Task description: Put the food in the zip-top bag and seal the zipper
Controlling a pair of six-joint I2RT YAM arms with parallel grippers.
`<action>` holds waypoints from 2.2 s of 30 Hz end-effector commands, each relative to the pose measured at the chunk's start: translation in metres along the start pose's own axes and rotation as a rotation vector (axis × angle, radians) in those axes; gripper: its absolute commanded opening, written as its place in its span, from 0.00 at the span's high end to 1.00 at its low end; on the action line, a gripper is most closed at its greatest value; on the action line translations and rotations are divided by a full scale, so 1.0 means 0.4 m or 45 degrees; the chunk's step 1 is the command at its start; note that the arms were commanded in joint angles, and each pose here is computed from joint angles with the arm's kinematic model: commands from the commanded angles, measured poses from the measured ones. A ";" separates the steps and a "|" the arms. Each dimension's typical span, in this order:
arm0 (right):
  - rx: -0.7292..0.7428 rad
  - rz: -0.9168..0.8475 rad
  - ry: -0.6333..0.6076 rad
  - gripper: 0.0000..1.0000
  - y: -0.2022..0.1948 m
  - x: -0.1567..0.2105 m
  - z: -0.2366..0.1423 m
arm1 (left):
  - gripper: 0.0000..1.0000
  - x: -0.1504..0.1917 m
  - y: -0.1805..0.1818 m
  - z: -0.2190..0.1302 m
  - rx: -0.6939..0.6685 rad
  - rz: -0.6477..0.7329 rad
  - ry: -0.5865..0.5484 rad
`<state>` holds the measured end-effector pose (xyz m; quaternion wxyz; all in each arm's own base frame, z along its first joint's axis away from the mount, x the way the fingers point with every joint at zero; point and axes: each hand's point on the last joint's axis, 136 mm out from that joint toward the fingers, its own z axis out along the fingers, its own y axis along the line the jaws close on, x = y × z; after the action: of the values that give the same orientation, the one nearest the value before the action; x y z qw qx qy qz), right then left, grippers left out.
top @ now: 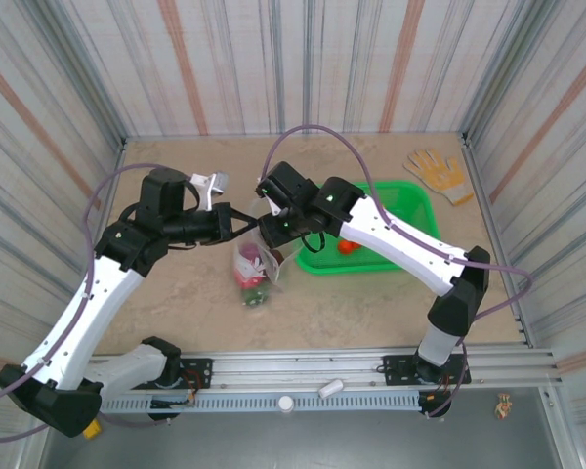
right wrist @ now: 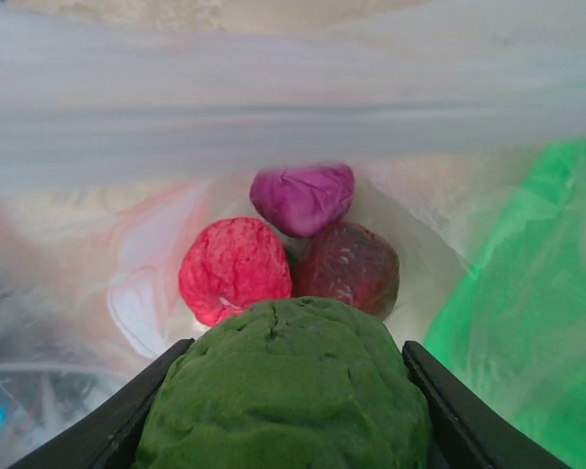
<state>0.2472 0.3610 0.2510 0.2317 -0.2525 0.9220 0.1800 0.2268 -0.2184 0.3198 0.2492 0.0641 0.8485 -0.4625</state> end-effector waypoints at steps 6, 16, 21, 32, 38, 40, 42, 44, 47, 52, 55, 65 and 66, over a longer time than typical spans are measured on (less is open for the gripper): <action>0.013 0.137 0.007 0.54 0.001 -0.001 0.052 | 1.00 -0.005 -0.017 -0.010 0.017 0.020 -0.022; -0.041 0.160 -0.035 0.23 0.004 0.004 0.040 | 1.00 -0.003 -0.013 -0.009 0.014 0.013 -0.027; -0.042 0.156 -0.069 0.22 -0.001 -0.004 0.018 | 1.00 -0.004 -0.016 -0.012 0.018 0.013 -0.029; -0.128 0.156 -0.200 0.48 -0.001 -0.043 -0.094 | 1.00 -0.001 -0.011 -0.019 0.002 0.009 -0.042; -0.154 0.148 -0.243 0.64 0.001 -0.052 -0.144 | 1.00 -0.001 -0.010 -0.017 0.001 0.003 -0.040; -0.175 0.137 -0.267 0.63 0.007 -0.058 -0.172 | 1.00 -0.001 -0.009 -0.018 -0.002 0.004 -0.044; -0.197 0.109 -0.302 0.63 0.012 -0.068 -0.204 | 1.00 0.000 -0.008 -0.018 -0.002 0.003 -0.041; -0.198 0.100 -0.348 0.63 0.001 -0.082 -0.242 | 1.00 0.002 -0.005 -0.013 -0.005 -0.004 -0.033; -0.169 0.136 -0.406 0.60 -0.047 -0.097 -0.289 | 1.00 0.002 -0.007 -0.015 -0.002 -0.002 -0.034; -0.018 0.232 -0.492 0.42 -0.188 -0.095 -0.328 | 1.00 0.000 -0.006 -0.018 -0.012 0.008 -0.040; 0.125 0.297 -0.514 0.27 -0.299 -0.067 -0.319 | 1.00 0.000 -0.006 -0.016 -0.011 0.010 -0.036; 0.446 0.437 -0.236 0.16 -0.564 0.084 -0.094 | 1.00 -0.006 -0.015 -0.003 0.017 0.019 -0.011; 0.476 0.434 -0.202 0.16 -0.577 0.093 -0.069 | 1.00 -0.005 -0.016 0.001 0.023 0.018 -0.002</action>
<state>0.3282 0.1471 0.2219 0.3197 -0.0147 0.9439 0.0821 0.2279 -0.2190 0.3237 0.2567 0.0591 0.8455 -0.4645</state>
